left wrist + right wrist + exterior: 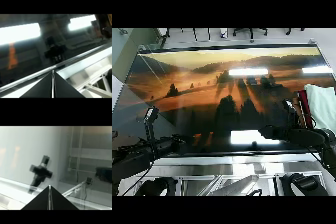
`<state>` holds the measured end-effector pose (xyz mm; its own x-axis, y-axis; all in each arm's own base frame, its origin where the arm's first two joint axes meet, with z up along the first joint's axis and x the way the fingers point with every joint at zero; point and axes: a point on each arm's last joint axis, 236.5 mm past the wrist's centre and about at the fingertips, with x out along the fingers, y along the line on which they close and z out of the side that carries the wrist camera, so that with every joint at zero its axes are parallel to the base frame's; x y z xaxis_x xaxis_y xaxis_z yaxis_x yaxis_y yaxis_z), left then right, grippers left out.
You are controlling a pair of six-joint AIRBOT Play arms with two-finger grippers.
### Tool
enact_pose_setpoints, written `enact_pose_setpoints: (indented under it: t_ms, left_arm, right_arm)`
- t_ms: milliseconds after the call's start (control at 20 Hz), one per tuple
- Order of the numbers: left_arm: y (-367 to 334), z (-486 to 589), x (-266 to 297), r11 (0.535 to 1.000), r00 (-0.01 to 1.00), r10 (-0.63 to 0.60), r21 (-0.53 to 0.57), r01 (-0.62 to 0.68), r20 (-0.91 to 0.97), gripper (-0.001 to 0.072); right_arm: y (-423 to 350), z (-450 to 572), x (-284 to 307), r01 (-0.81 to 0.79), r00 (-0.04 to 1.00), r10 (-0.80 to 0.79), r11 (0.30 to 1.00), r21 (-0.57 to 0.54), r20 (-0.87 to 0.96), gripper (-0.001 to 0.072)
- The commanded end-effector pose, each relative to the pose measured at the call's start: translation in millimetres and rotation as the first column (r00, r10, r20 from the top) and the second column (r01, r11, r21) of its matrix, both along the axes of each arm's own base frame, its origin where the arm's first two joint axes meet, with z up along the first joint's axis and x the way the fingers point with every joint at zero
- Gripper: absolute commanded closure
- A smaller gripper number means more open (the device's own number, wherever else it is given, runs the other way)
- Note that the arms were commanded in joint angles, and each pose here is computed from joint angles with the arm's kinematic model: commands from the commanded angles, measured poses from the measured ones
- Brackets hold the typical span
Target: Fold the shirts.
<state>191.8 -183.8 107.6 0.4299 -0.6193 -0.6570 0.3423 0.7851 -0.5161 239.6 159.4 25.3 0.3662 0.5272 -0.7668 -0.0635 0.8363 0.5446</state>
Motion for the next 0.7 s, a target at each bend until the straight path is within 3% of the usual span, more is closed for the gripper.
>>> enact_pose_setpoints:
  t_ms: [0, 100, 150, 200, 250, 300, 350, 400, 450, 500, 650]
  left_arm:
    - [21, -12, 5, 0.993, 1.0, 0.016, 0.113, -0.019, 0.027, 0.0696]
    - [72, -23, 16, 0.94, 0.992, 0.113, 0.318, -0.124, 0.054, 0.0696]
    - [110, -22, 24, 0.873, 0.976, 0.198, 0.435, -0.218, 0.092, 0.0696]
    - [157, -14, 31, 0.762, 0.944, 0.287, 0.558, -0.328, 0.163, 0.0696]
    - [200, -3, 33, 0.63, 0.904, 0.353, 0.652, -0.421, 0.242, 0.0615]
    - [242, 12, 34, 0.475, 0.863, 0.379, 0.73, -0.492, 0.335, 0.0165]
    - [272, 22, 33, 0.343, 0.83, 0.385, 0.772, -0.535, 0.403, 0.0027]
    - [295, 25, 30, 0.233, 0.809, 0.387, 0.801, -0.551, 0.443, 0.0027]
    - [308, 16, 26, 0.189, 0.801, 0.402, 0.816, -0.546, 0.443, 0.0027]
    - [316, -3, 24, 0.184, 0.799, 0.43, 0.825, -0.534, 0.421, 0.0027]
    - [340, -80, 10, 0.222, 0.759, 0.593, 0.852, -0.474, 0.268, 0.0027]
  right_arm:
    - [0, 0, 0, 0.0, 1.0, 0.0, 1.0, 0.002, -0.001, 0.0683]
    - [0, 0, 0, 0.0, 1.0, 0.0, 1.0, 0.002, 0.0, 0.0683]
    - [0, 0, 0, 0.0, 1.0, 0.0, 1.0, 0.002, -0.001, 0.0683]
    - [0, 0, 0, 0.0, 1.0, 0.0, 1.0, 0.002, -0.001, 0.0683]
    - [0, 0, 0, 0.0, 1.0, 0.0, 1.0, 0.002, -0.001, 0.0683]
    - [0, 0, 0, 0.0, 1.0, 0.0, 1.0, 0.002, 0.0, 0.0683]
    - [0, 0, 0, 0.0, 1.0, 0.0, 1.0, 0.002, 0.0, 0.0683]
    - [0, 0, 0, 0.0, 1.0, 0.0, 1.0, 0.002, 0.0, 0.0683]
    - [0, 0, 0, 0.0, 1.0, 0.0, 1.0, 0.002, -0.001, 0.0683]
    - [0, 0, 0, 0.0, 1.0, 0.0, 1.0, 0.002, 0.0, 0.0683]
    - [0, 0, 0, 0.0, 1.0, 0.0, 1.0, 0.002, -0.001, 0.0683]
